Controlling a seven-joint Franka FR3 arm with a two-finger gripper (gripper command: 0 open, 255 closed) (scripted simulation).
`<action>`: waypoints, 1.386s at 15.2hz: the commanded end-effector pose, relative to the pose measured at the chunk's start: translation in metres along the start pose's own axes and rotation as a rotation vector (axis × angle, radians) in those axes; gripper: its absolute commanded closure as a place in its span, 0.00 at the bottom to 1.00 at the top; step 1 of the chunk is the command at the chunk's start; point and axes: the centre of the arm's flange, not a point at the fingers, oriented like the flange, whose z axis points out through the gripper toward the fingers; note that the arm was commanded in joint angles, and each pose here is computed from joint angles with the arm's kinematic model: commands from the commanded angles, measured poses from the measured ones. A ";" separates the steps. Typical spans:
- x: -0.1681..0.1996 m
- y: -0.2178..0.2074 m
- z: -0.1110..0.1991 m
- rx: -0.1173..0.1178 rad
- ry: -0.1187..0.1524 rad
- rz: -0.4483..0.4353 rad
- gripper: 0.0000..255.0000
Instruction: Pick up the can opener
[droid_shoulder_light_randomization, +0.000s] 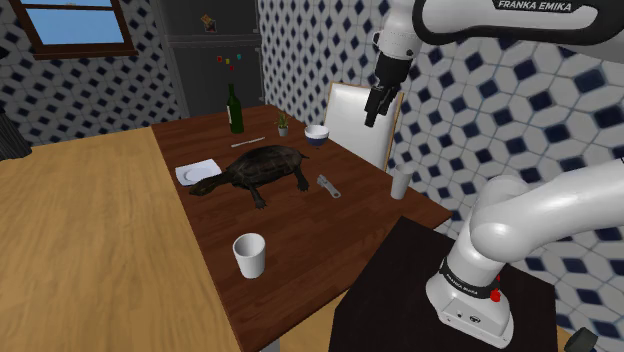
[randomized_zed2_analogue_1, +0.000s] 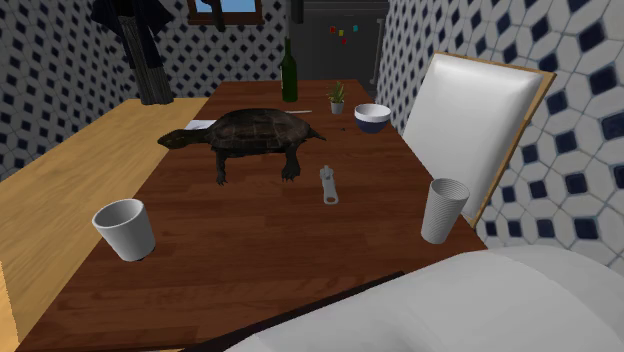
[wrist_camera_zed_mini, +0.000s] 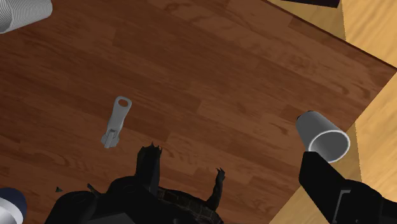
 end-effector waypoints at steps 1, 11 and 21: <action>0.000 0.000 0.000 0.000 0.000 0.000 0.00; 0.050 0.052 0.111 0.004 -0.009 0.036 0.00; 0.098 0.105 0.223 0.008 -0.018 0.072 0.00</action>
